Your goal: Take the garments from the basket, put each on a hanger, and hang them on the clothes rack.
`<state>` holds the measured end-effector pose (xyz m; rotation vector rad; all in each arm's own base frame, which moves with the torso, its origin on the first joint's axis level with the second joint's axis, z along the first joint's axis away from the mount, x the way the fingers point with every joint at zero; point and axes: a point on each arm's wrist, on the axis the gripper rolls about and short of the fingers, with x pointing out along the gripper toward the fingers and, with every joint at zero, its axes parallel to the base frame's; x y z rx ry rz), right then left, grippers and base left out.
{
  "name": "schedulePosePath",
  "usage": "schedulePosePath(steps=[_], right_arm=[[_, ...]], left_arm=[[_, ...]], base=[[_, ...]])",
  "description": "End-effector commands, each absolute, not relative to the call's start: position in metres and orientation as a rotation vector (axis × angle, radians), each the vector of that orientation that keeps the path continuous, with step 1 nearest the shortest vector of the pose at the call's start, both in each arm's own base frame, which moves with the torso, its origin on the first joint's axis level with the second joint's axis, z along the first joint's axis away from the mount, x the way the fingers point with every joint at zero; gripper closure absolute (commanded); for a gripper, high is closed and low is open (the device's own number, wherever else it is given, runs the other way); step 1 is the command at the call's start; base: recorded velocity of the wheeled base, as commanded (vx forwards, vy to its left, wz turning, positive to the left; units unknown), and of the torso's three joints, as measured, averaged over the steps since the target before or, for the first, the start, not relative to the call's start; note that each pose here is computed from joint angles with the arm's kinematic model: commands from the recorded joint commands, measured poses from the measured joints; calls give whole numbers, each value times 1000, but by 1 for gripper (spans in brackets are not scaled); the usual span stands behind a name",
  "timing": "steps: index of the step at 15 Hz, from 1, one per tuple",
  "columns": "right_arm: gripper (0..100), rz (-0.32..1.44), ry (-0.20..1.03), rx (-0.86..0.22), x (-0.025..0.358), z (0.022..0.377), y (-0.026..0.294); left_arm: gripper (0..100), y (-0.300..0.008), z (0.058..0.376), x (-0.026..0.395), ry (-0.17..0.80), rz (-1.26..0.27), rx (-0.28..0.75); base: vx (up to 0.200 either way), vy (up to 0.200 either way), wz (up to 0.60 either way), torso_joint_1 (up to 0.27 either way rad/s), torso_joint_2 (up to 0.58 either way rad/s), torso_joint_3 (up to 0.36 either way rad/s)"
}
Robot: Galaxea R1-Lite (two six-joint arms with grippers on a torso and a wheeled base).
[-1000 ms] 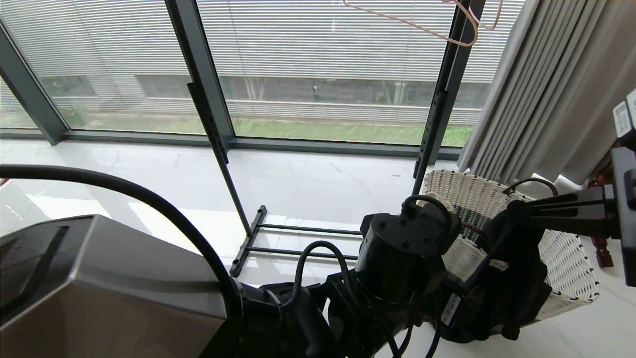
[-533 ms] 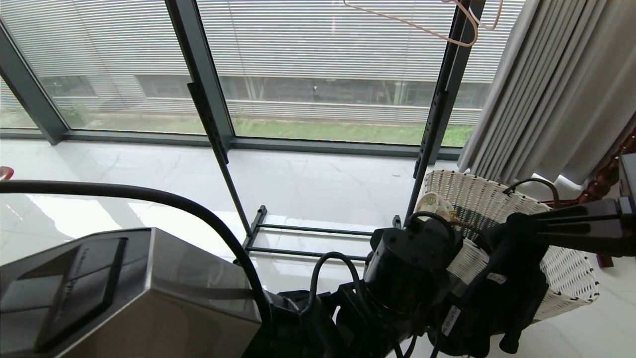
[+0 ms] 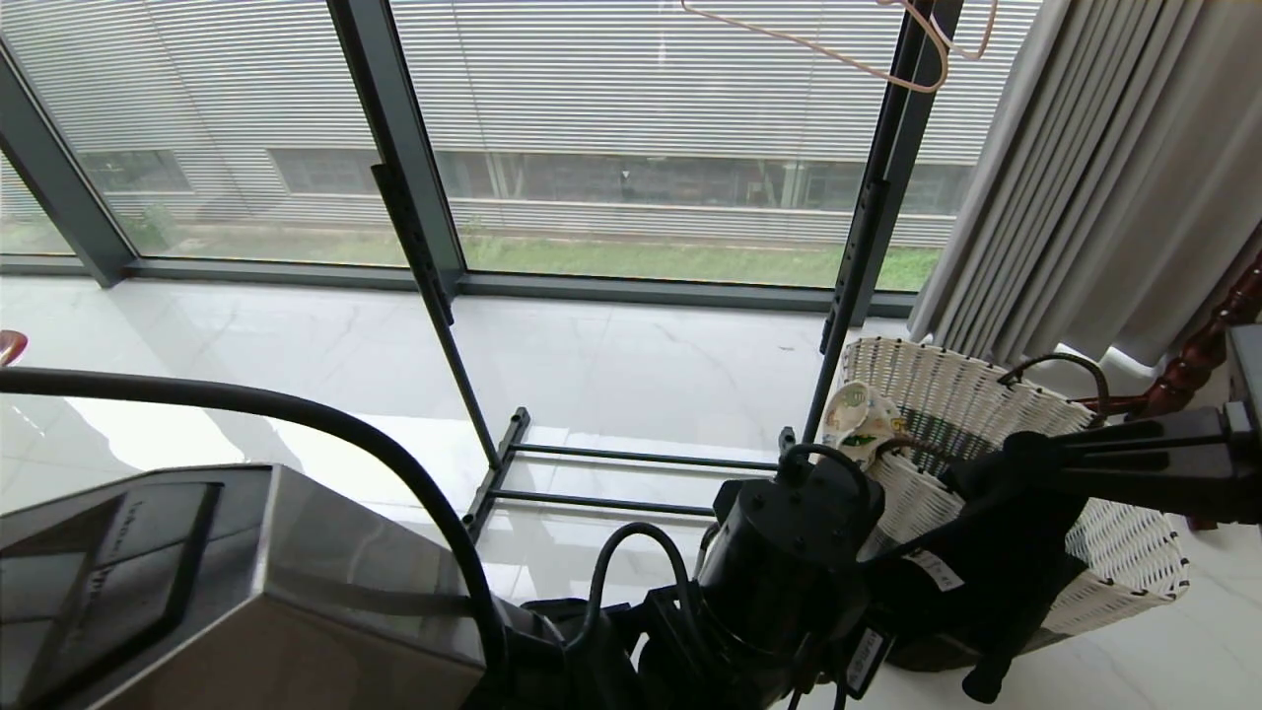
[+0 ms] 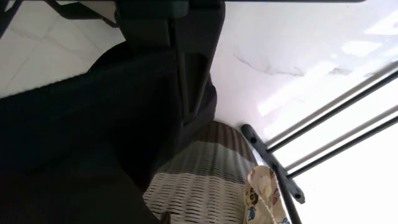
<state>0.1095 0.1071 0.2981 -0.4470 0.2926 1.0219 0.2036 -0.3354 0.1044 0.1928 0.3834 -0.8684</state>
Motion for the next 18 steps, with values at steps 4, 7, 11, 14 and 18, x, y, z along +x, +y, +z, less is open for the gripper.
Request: schedulePosePath(steps=[4,7,11,14,18], right_arm=[[100,1003,370,-368,123,255,119],[100,1006,402,-321,137,227,136],[100,1053,362,-322,149,219,163],[100,1073,325,-316,153,217,174],[100,1025,284,-288,158,225,164]], left_arm=[[100,-252,173,153,324,-852,18],[100,-187,193,115,289,-848,-1],[100,-166,206,106,248,-761,-15],[100,-159,201,107,249,-674,-1],[100,-143,190,127,238,-523,165]], base=[[0,0,0,0,0,0],[0,0,0,0,0,0],[0,0,0,0,0,0],[0,0,0,0,0,0],[0,0,0,0,0,0]])
